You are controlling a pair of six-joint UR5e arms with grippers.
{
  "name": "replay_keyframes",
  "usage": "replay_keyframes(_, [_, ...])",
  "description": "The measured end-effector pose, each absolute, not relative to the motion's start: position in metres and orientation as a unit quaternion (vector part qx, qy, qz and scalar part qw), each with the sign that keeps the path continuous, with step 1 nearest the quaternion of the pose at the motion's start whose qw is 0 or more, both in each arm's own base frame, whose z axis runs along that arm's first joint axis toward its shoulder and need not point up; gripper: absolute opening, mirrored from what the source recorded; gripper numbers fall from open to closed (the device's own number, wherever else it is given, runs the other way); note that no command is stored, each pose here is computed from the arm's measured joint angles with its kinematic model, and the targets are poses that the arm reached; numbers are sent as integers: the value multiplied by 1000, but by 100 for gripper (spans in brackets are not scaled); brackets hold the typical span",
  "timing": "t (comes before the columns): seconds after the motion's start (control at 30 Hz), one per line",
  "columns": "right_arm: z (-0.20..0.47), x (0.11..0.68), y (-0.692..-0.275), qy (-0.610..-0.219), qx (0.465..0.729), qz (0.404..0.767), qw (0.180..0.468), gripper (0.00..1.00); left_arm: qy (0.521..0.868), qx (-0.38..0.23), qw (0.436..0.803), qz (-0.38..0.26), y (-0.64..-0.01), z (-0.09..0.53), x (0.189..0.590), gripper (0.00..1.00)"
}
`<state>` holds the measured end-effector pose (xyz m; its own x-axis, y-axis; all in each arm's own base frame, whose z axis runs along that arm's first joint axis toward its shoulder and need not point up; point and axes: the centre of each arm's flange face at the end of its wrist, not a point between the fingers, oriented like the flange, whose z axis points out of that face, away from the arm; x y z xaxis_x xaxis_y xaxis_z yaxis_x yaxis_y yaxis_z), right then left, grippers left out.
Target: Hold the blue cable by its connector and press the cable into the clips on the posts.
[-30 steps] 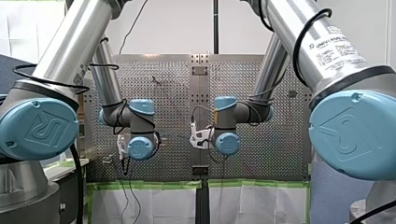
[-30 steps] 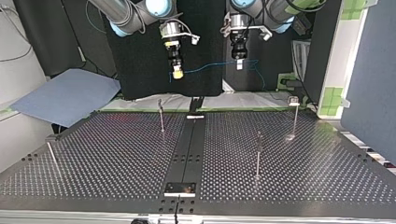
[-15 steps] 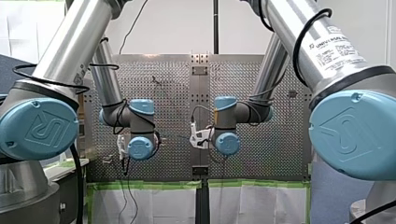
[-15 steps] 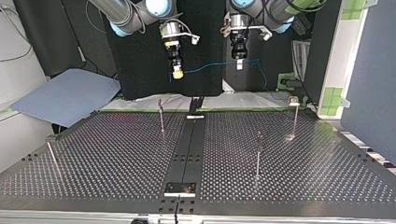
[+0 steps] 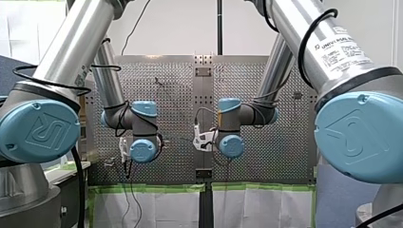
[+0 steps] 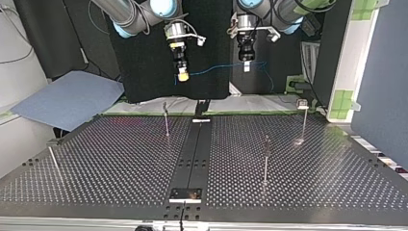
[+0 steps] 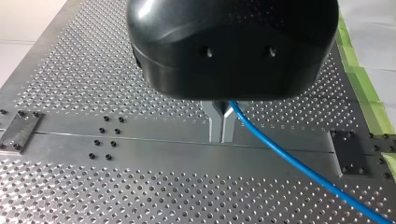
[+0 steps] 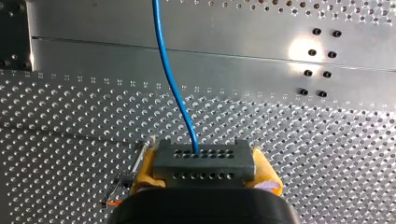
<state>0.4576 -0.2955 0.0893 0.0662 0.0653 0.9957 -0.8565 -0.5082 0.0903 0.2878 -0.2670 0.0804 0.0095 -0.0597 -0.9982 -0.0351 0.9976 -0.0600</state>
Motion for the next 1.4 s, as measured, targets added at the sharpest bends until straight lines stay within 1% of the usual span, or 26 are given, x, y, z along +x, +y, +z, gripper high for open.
replay_keyframes(0.93, [90, 457, -296, -318, 623, 604, 382, 0, 703, -35, 710, -8, -266, 81, 289, 0])
replay_keyframes(1.03, [84, 457, -298, -320, 627, 599, 382, 0, 703, -36, 710, -8, -266, 81, 289, 0])
replay_keyframes(1.27, [54, 454, -295, -325, 646, 579, 376, 0, 703, -36, 711, -8, -266, 81, 289, 0])
replay_keyframes(1.4, [47, 453, -294, -326, 651, 574, 375, 0, 703, -36, 711, -8, -266, 81, 289, 0])
